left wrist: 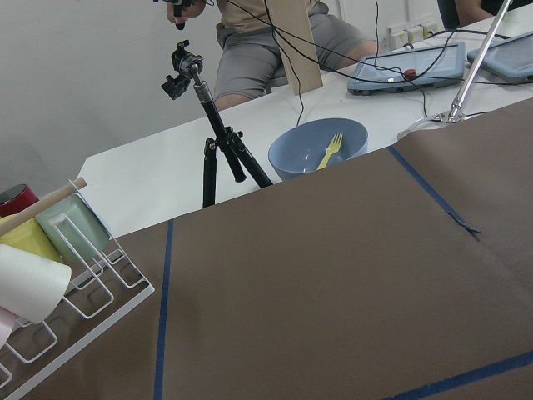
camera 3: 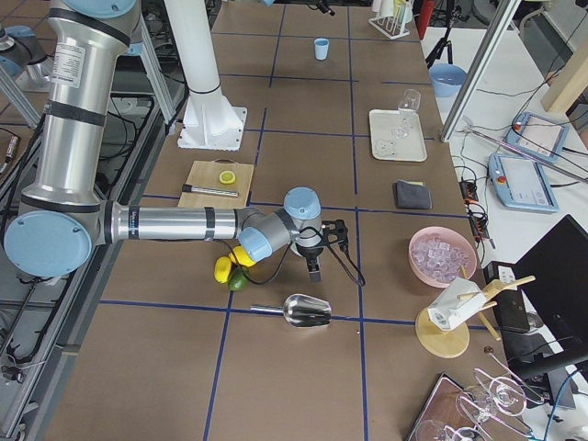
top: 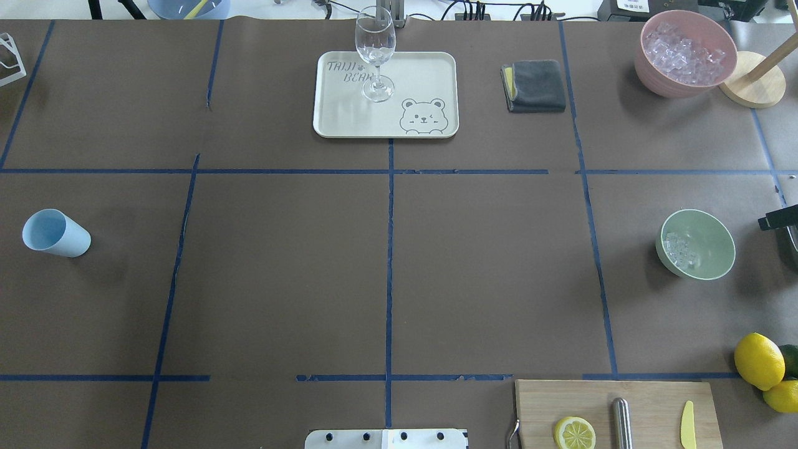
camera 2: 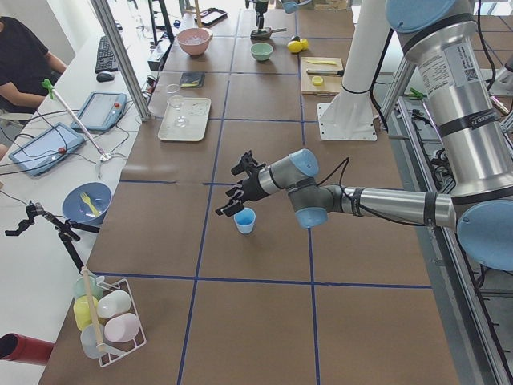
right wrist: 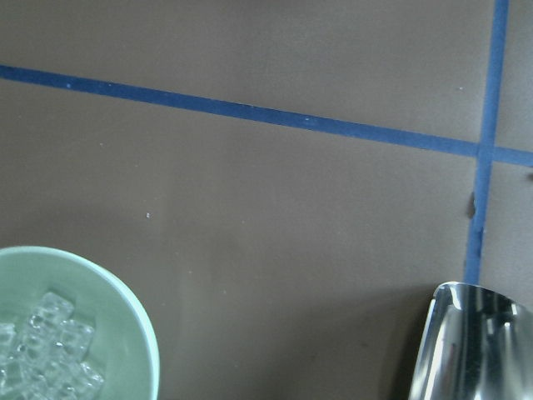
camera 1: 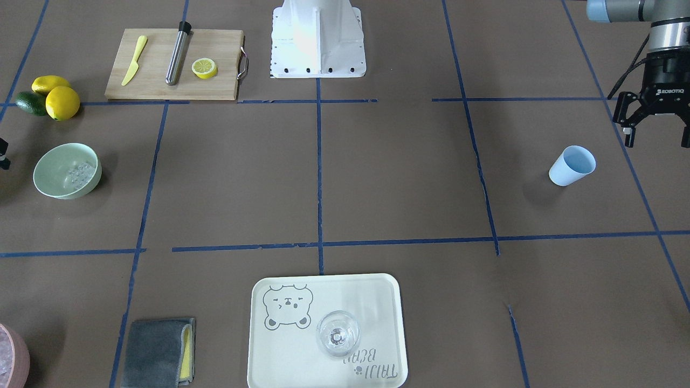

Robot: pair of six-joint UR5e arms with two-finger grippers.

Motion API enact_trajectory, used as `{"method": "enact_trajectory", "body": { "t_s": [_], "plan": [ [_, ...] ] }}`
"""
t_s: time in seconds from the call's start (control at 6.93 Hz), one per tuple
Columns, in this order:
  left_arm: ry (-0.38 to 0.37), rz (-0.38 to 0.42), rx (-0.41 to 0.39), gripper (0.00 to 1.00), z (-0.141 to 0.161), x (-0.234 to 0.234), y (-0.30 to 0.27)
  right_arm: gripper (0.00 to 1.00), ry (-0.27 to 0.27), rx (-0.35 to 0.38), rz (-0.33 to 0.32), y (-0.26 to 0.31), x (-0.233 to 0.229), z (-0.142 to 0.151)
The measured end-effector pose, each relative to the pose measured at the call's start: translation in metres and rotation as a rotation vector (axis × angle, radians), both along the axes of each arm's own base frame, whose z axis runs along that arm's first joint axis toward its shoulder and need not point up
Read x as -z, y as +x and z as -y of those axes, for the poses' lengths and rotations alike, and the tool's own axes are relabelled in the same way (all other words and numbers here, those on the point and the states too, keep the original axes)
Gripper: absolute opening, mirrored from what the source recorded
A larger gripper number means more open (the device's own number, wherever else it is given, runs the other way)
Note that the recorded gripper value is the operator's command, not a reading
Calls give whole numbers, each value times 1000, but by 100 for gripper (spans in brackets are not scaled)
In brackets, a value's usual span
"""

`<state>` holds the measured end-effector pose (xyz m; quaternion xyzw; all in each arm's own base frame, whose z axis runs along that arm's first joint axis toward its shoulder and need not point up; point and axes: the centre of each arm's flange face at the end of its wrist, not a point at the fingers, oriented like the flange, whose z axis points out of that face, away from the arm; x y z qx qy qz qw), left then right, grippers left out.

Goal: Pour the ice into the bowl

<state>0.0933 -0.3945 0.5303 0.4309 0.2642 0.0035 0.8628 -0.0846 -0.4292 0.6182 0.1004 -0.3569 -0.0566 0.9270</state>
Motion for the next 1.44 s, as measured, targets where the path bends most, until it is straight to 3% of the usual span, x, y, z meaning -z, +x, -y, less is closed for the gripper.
{"method": "enact_trajectory", "body": {
  "t_s": [0.43, 0.72, 1.16, 1.44],
  "plan": [
    [-148, 94, -164, 100, 38, -6, -37, 100, 29, 97, -93, 65, 34, 13],
    [-278, 67, -305, 100, 44, -38, -61, 100, 15, 128, -111, 100, 38, 17],
    [-437, -35, -394, 100, 20, -104, -86, 100, -53, 131, -69, 106, 6, 20],
    [-540, -103, -423, 100, 4, -121, -102, 100, -54, 114, 22, 112, 7, 26]
  ]
}}
